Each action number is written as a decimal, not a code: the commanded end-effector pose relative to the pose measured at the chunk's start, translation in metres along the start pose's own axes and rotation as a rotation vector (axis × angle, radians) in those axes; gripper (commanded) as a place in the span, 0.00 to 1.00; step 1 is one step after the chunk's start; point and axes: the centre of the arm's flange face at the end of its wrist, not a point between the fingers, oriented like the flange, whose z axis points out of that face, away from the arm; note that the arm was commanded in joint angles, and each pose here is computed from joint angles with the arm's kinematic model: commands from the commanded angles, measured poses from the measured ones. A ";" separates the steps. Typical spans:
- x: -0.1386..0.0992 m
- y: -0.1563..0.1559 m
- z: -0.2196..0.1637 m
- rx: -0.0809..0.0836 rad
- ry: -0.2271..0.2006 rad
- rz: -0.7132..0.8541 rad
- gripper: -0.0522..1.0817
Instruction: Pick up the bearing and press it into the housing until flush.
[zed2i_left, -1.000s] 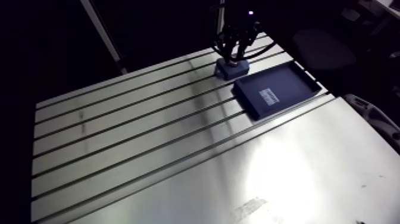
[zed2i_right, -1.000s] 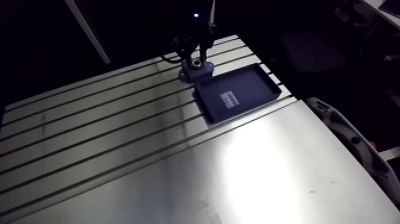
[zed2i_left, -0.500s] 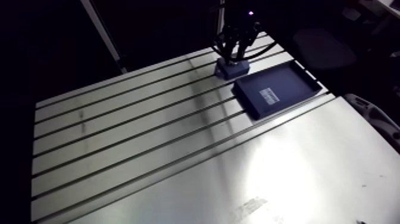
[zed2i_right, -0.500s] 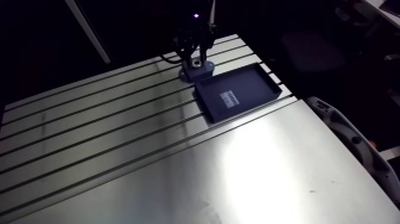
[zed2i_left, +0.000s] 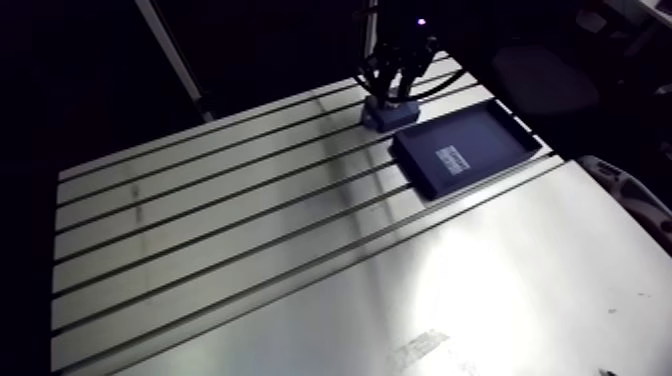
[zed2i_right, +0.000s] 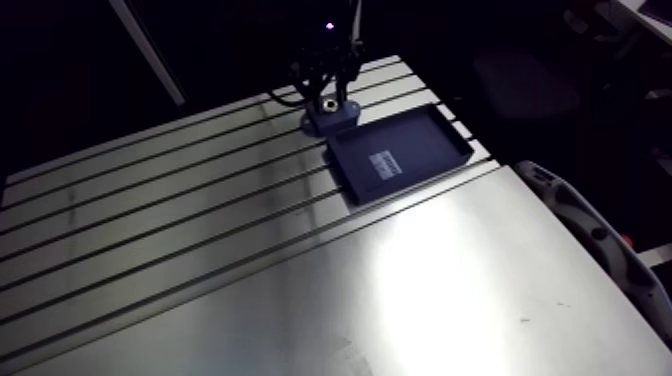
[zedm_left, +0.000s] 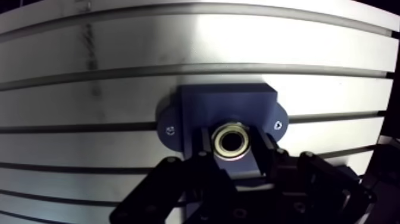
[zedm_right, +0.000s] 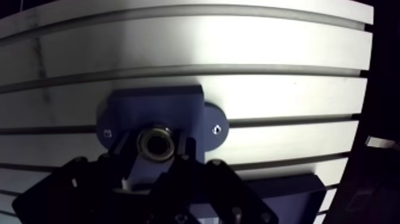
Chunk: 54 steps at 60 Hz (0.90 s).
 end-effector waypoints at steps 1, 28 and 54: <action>0.001 -0.002 -0.006 -0.001 0.011 -0.012 0.05; -0.001 0.006 -0.080 -0.021 0.034 0.006 0.50; 0.001 0.013 -0.048 0.020 -0.004 0.011 0.99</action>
